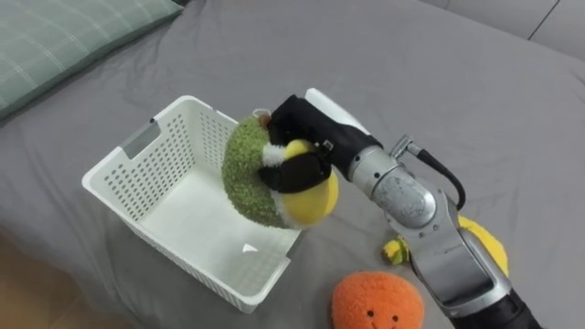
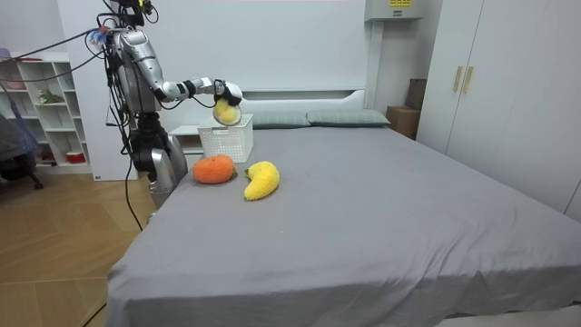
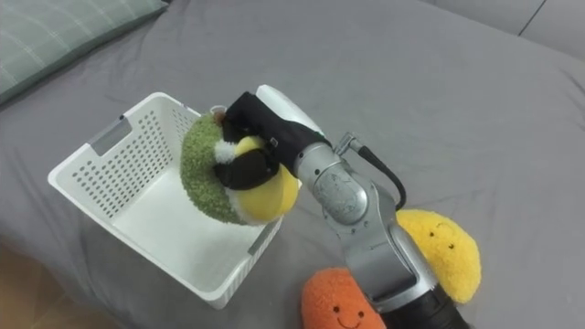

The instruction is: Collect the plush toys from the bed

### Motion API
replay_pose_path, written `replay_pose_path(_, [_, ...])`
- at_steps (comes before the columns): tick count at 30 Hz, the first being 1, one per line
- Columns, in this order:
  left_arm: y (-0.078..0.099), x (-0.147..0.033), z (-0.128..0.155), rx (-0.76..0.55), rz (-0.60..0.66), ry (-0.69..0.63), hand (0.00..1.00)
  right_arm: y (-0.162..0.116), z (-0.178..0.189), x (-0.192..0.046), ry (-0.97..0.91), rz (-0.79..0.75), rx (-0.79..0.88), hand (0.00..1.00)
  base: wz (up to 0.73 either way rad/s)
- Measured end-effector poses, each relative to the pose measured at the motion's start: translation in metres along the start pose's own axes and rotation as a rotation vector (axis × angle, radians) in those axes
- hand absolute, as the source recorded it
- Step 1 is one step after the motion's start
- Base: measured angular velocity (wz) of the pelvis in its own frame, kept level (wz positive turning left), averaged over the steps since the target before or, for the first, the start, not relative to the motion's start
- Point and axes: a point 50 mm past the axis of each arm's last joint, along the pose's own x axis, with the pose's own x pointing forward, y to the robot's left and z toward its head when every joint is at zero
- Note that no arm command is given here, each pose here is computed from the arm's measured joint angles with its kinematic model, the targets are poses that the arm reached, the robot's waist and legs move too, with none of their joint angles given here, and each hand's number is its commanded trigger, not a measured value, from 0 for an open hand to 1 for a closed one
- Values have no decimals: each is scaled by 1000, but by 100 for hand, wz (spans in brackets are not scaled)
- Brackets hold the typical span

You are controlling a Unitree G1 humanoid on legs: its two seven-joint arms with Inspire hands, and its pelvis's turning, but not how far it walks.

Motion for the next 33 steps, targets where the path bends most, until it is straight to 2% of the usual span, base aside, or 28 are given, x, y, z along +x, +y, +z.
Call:
replay_pose_path(17, [3,-1,6,99,10,-25,0,1,-5,2,30,-11,-16,0,0])
replay_pose_path(33, [-3,-1,11,89,-1,-34,0,0,-5,2,31,-29,-15,0,0])
